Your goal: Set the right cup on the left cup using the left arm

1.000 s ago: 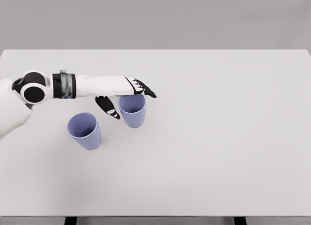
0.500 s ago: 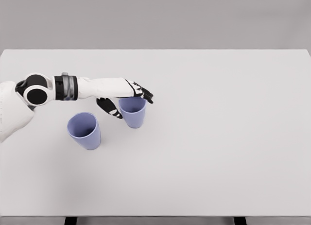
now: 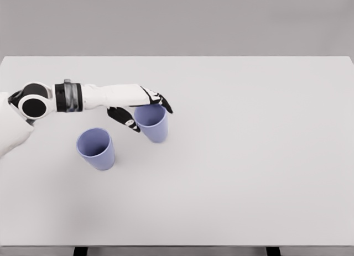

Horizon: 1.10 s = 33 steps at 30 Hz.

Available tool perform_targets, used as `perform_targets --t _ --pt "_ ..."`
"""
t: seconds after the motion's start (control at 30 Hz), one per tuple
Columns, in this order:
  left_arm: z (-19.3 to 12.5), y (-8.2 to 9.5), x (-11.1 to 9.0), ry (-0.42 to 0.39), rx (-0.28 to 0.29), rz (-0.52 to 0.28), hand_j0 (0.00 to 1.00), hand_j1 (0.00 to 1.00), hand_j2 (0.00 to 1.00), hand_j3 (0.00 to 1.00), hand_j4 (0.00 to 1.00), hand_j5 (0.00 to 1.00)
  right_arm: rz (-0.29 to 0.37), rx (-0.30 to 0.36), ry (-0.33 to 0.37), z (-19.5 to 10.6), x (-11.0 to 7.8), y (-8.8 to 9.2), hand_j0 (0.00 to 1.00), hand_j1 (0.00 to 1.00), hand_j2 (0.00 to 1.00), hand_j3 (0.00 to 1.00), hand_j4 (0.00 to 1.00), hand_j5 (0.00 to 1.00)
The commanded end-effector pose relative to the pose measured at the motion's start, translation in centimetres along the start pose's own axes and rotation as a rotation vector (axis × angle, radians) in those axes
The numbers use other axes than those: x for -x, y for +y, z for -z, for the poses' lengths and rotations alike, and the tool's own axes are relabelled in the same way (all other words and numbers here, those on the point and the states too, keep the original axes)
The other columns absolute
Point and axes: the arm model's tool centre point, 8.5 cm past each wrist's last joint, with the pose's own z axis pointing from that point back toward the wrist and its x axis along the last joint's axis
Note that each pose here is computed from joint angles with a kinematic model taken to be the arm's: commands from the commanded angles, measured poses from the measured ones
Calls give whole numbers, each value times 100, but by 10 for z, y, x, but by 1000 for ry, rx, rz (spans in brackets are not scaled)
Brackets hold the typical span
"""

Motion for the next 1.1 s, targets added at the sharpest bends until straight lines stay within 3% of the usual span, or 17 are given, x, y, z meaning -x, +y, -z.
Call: perform_targets --t 0.0,0.4,0.63,1.07 --pt "-12 5 -3 -10 -23 -17 61 61 61 61 61 61 0 0 0 0 0 0 100 100 100 100 100 100" --pt "-79 39 -33 -48 -91 -4 61 61 61 61 61 61 0 0 0 0 0 0 100 100 100 100 100 100" --pt "-131 74 -52 -6 -119 58 61 61 61 61 61 61 -1 0 -1 0 0 0 100 100 100 100 100 100" --pt "-173 67 -57 90 -54 70 61 61 61 61 61 61 0 0 0 0 0 0 100 100 100 100 100 100"
